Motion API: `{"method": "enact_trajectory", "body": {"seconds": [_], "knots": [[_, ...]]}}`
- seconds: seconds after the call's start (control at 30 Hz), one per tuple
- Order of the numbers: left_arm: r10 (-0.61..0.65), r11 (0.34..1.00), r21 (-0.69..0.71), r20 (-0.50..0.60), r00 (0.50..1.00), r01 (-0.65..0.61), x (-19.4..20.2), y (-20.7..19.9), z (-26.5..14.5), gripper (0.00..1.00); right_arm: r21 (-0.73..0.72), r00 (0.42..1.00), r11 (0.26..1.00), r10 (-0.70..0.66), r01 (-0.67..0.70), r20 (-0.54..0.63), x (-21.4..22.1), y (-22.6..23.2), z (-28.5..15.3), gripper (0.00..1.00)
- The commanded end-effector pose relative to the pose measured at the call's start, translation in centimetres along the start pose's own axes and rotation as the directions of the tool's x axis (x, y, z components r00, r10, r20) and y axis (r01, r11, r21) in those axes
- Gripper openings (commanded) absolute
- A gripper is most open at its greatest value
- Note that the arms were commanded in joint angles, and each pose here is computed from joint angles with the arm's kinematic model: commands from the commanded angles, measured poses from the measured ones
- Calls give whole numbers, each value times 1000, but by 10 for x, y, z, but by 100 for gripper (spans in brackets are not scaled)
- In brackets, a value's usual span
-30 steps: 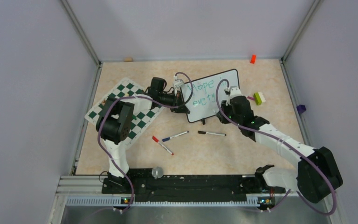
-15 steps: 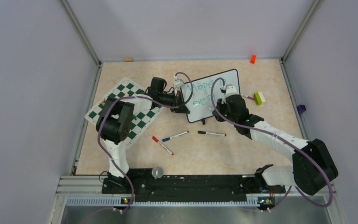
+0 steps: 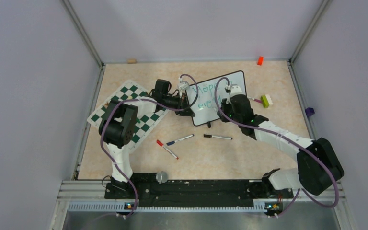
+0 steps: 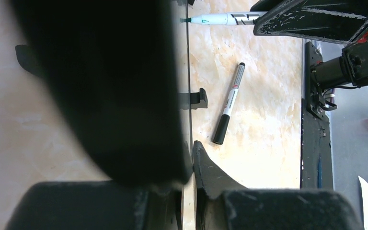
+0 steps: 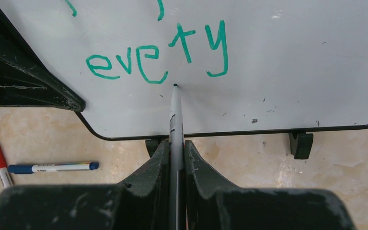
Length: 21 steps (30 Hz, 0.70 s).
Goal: Write a sentence on the whiteboard
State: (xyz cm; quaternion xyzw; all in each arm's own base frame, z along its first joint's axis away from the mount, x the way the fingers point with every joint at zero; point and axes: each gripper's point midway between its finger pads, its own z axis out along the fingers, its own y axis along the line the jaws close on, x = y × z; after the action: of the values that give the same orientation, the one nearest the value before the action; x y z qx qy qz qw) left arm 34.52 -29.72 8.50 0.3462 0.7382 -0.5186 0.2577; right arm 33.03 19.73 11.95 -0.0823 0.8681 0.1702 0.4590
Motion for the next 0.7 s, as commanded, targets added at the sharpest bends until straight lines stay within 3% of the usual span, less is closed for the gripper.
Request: {"method": "enact_trajectory", "body": {"seconds": [0.0,0.67], "knots": [[32,999,10,-31,999,-32,6,-7,6,0,-5,997,1000,-8,9,78,-30,10,5,0],[33,999,8,-31,999,-33,5,-7,6,0,19,1000,1000,1,-1,-9,16,-4,3,0]]}}
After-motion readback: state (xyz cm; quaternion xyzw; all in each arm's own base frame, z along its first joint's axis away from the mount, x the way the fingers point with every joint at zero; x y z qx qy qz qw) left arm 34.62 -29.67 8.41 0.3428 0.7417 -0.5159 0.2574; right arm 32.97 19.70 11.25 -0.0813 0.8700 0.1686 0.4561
